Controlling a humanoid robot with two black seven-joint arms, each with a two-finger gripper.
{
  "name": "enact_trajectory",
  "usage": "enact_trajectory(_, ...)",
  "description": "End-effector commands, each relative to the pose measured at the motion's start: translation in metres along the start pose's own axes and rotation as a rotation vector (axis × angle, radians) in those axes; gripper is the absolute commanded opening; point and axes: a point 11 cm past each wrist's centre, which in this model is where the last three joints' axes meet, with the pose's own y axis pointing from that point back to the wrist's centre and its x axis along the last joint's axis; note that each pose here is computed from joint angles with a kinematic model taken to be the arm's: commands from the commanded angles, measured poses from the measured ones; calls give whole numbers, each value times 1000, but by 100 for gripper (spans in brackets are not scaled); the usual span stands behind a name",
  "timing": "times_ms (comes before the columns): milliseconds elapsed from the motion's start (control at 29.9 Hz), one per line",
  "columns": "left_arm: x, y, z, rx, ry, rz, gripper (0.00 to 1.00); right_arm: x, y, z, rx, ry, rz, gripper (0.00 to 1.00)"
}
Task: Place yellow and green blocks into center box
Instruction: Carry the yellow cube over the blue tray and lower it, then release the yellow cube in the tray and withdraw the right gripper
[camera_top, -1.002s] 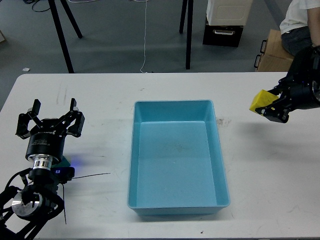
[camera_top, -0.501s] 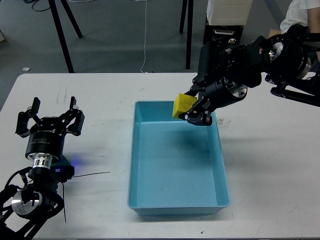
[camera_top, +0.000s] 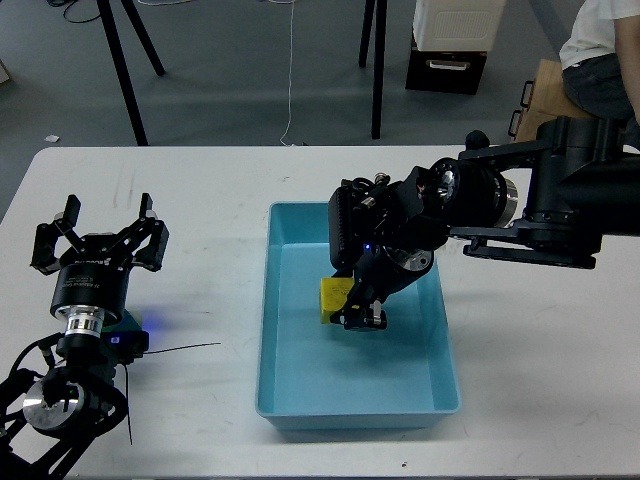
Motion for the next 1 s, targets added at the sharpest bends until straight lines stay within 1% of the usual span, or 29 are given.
enact_trajectory(0,0,0,0,0,0,-1,100,-5,-2,0,0,-6,-12,61)
enact_trajectory(33,0,0,0,0,0,-1,100,-8,-2,1,-2,-6,-23,69)
enact_trajectory(100,0,-1,0,0,-3,-2,100,-13,-2,3,-6,-17,-33,89)
enact_trajectory(134,-1,-2,1,1,-7,-4,100,-15,-1,5,-12,-22,-35,95)
enact_trajectory(167,-1,-4,1,0,-9,-7,100,-16,-1,5,-11,-32,-33,97)
enact_trajectory(334,-10,-13,6,7,-40,-27,100,-19,13,17,-36,-94,1,98)
enact_trajectory(468,-24,-23,26,18,-134,-57,100,-14,30,29,-66,-145,73,98)
enact_trajectory(601,-48,-34,52,41,-297,-121,100,4,69,58,-144,-252,251,98)
enact_trajectory(702,-72,-44,76,58,-456,-175,100,20,85,73,-160,-346,405,98)
enact_trajectory(802,-88,-57,108,51,-682,-192,100,40,105,88,-174,-414,563,98)
enact_trajectory(869,-98,-63,130,50,-854,-204,100,56,118,92,-157,-461,682,98)
enact_trajectory(969,-112,-78,159,25,-1064,-218,100,80,127,95,-86,-553,850,98)
